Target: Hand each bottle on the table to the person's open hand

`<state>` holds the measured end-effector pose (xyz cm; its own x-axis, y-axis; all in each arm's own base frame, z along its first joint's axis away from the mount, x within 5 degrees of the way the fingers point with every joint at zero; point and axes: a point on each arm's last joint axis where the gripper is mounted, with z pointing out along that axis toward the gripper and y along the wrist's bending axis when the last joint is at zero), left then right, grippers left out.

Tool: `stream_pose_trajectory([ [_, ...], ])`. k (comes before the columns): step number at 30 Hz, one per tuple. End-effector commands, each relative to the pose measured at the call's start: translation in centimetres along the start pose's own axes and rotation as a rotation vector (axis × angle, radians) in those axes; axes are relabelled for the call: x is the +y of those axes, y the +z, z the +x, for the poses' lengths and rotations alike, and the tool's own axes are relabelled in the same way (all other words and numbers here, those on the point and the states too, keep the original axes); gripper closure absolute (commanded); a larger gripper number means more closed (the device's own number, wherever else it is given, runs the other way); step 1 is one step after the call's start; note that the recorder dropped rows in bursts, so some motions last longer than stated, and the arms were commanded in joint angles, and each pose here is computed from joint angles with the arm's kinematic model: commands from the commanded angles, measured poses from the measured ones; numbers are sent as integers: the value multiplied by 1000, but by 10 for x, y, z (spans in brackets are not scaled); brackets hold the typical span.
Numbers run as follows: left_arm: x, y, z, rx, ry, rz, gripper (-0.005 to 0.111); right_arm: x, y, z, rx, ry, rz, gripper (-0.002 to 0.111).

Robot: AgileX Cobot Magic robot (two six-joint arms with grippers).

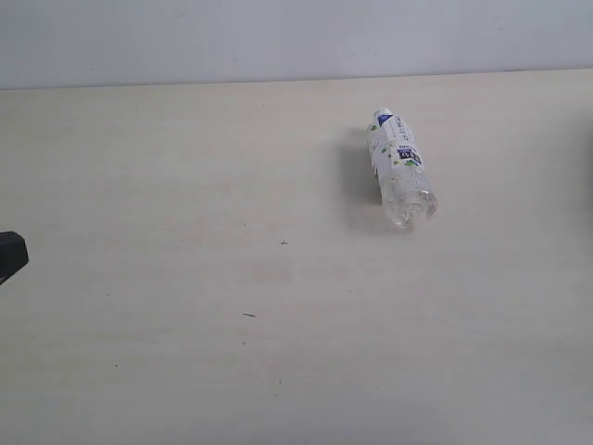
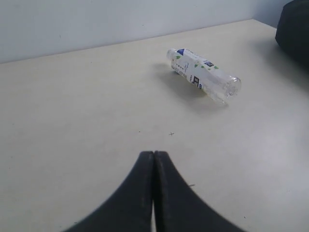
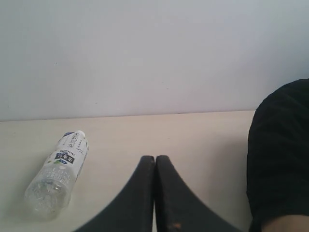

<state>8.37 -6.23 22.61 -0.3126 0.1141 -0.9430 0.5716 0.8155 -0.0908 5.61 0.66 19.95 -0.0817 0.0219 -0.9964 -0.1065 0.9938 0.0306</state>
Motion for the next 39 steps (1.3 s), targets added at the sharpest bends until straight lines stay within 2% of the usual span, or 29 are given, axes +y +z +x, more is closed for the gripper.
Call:
stream_pose_trajectory([
  [1, 0, -1, -1, -15, 5, -3, 107, 0, 0, 0, -11, -1, 4, 108],
  [22, 0, -1, -1, -15, 5, -3, 107, 0, 0, -2, -39, -2, 5, 108],
  [26, 0, -1, -1, -15, 5, -3, 107, -1, -1, -9, -120, -7, 10, 108],
  [28, 0, -1, -1, -15, 5, -3, 107, -1, -1, -14, -167, 59, 6, 108],
  [29, 0, -1, -1, -15, 5, -3, 107, -2, -2, -19, -227, 139, 2, 108],
  [34, 0, -1, -1, -15, 5, -3, 107, -5, -10, -40, -474, 191, 13, 108],
  [36, 0, -1, -1, -15, 5, -3, 107, -7, -18, -52, -638, 321, -18, 108],
  [37, 0, -1, -1, -15, 5, -3, 107, -9, -23, -59, -733, 470, -76, 108],
  [39, 0, -1, -1, -15, 5, -3, 107, -7, -28, -78, -770, 506, -108, 108],
])
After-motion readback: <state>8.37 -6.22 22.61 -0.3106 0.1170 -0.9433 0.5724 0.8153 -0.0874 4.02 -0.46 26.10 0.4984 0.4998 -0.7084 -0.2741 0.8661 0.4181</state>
